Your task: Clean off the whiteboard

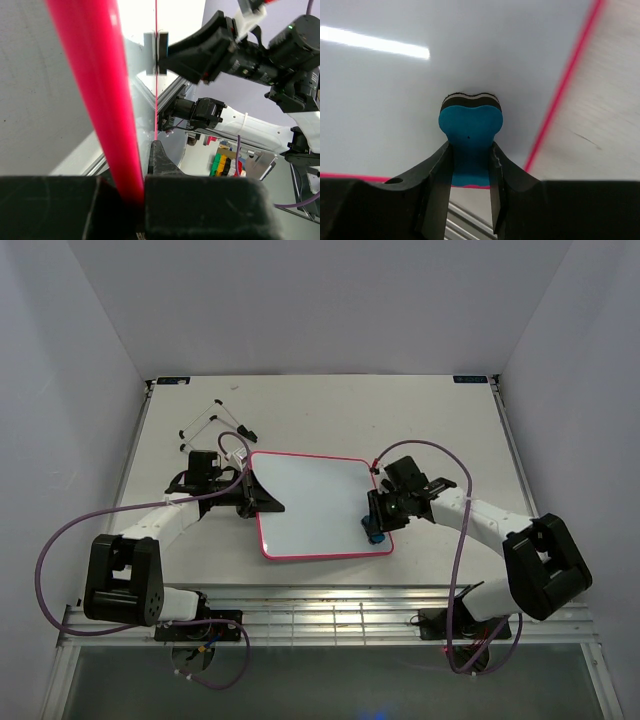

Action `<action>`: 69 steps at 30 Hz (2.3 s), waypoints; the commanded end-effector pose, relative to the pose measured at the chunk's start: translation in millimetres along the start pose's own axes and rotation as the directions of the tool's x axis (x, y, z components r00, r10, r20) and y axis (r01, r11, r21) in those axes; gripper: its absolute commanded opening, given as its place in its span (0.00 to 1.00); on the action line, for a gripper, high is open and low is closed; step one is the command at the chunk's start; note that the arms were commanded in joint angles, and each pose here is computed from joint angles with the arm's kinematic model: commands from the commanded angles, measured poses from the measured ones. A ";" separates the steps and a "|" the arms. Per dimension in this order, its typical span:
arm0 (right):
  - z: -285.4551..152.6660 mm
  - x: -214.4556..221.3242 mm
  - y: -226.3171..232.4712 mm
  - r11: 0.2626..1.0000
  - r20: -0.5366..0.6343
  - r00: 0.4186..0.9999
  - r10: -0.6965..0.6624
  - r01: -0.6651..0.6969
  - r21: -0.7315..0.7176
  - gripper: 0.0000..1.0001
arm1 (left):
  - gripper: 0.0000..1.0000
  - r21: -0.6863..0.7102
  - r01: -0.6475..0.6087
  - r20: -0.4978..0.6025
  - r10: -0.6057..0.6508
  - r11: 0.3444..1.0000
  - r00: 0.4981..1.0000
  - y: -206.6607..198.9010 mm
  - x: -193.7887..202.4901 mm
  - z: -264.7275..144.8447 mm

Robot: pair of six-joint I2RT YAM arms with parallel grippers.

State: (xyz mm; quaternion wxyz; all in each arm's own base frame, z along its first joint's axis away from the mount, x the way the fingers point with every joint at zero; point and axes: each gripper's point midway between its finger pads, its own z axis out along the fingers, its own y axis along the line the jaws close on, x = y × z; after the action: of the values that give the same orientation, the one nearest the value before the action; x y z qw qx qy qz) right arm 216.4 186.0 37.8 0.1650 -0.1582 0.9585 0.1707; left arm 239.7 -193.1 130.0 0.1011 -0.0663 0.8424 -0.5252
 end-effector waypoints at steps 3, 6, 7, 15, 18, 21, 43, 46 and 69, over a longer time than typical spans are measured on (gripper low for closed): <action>-39.2 -28.6 120.5 0.824 0.123 0.985 -0.122 0.170 -0.540 0.08 | 0.00 -0.085 -0.170 0.089 0.178 0.982 0.980 15.9 -20.7 3.7; -55.1 -47.7 156.7 0.706 0.180 0.974 -0.137 0.223 -0.672 0.08 | 0.00 -0.077 -0.172 0.083 0.178 0.982 0.981 15.0 -19.3 4.3; -56.7 -54.9 162.0 0.685 0.203 0.969 -0.139 0.242 -0.687 0.08 | 0.00 -0.075 -0.172 0.083 0.178 0.982 0.981 15.2 -18.9 4.4; 12.5 -113.8 75.0 0.968 0.089 0.988 -0.130 0.146 -0.204 0.08 | 0.00 -0.027 -0.175 0.059 0.177 0.984 0.983 9.6 -13.9 5.4; 25.8 -99.2 18.6 0.994 -0.030 0.994 -0.104 0.105 0.041 0.08 | 0.00 -0.026 -0.183 0.061 0.185 0.983 0.981 8.2 -13.4 4.4; 30.0 -77.2 -24.8 0.987 -0.091 0.995 -0.039 0.052 0.150 0.08 | 0.00 -0.038 -0.193 0.078 0.196 0.980 0.978 7.1 -15.7 2.8; -19.8 -47.9 -133.2 0.918 0.032 0.976 0.214 -0.212 0.335 0.19 | 0.00 -0.131 -0.541 0.454 0.535 0.831 0.713 -93.5 -44.6 -65.1; -17.3 -46.6 -137.2 0.909 0.037 0.974 0.222 -0.220 0.354 0.29 | 0.00 -0.157 -0.570 0.505 0.562 0.806 0.655 -109.3 -46.2 -78.2; -78.9 -80.4 -74.6 0.984 0.291 0.948 0.130 -0.159 0.081 0.79 | 0.00 -0.235 -0.641 0.614 0.622 0.731 0.485 -189.6 -122.1 -113.1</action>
State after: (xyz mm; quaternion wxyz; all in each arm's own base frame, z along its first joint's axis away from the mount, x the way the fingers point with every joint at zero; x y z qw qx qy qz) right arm 297.2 86.1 86.0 0.2450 -0.0278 0.9658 0.0806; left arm 311.5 -157.2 276.1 0.4592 0.0157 0.7913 -0.4034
